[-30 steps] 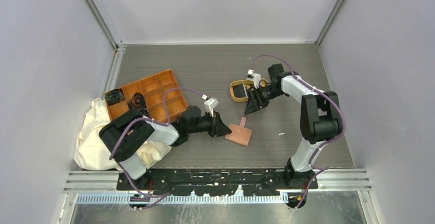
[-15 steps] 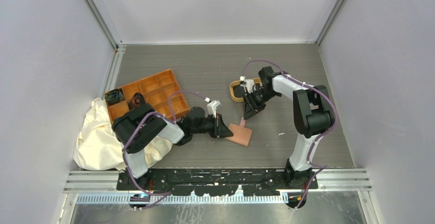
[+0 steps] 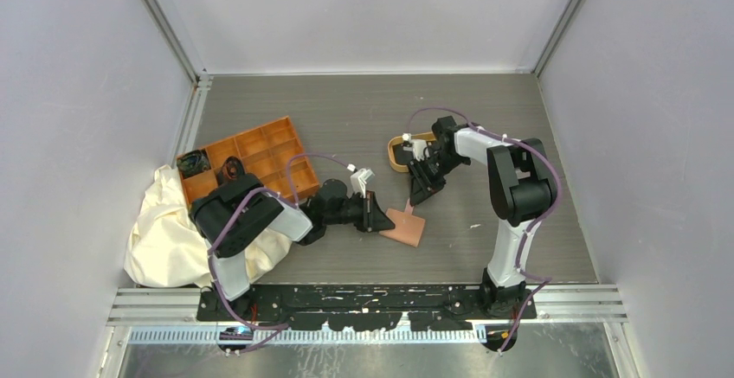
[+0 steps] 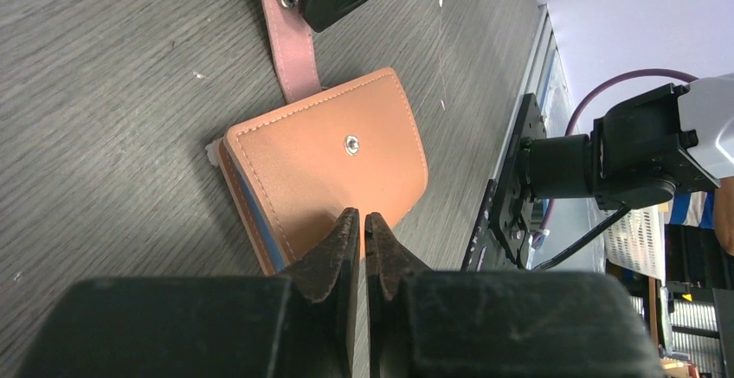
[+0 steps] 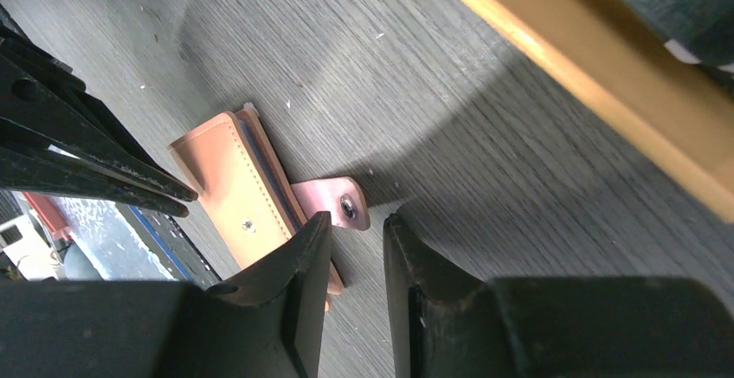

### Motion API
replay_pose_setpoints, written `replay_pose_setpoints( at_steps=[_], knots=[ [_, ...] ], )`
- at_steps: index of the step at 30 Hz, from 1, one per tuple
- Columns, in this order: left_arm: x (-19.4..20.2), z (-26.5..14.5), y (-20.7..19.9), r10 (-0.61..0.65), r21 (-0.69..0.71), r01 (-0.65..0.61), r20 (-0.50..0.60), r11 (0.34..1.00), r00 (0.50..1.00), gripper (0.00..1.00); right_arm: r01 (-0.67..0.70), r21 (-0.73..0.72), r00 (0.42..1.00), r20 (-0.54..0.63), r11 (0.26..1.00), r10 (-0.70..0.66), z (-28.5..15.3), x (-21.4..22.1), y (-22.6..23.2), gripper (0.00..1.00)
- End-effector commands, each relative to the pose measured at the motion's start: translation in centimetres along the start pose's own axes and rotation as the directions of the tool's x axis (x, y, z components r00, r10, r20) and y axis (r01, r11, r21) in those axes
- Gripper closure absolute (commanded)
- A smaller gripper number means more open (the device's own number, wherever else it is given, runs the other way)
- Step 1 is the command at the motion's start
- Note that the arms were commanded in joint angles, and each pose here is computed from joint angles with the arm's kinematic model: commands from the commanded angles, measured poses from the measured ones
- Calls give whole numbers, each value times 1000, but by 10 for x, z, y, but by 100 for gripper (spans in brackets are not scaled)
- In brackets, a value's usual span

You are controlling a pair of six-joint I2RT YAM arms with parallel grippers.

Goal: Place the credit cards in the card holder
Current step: Close the card holder at the center of the board.

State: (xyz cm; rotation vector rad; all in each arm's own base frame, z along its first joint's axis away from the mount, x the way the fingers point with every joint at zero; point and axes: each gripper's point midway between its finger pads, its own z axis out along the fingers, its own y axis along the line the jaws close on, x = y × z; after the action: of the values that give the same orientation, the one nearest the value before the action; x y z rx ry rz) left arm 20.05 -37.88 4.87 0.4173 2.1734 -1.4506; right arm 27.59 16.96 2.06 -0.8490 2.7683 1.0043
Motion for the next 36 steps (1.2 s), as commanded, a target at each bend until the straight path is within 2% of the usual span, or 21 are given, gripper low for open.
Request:
replay_pose_setpoints(
  at_steps=[1, 18, 29, 36],
  knots=[
    [-15, 6, -12, 37, 41, -38, 34, 998, 999, 93, 36, -11, 998, 48, 999, -36, -5, -19, 5, 66],
    [-11, 11, -8, 28, 31, -29, 10, 999, 1000, 96, 58, -97, 997, 50, 994, -54, -8, -20, 20, 80],
    [-9, 12, -7, 28, 26, -28, -3, 999, 1000, 97, 81, -110, 995, 67, 991, -74, -15, -21, 24, 83],
    [-7, 13, -4, 25, 20, -25, -12, 999, 1000, 97, 95, -113, 993, 85, 989, -86, -20, -24, 27, 81]
  ],
)
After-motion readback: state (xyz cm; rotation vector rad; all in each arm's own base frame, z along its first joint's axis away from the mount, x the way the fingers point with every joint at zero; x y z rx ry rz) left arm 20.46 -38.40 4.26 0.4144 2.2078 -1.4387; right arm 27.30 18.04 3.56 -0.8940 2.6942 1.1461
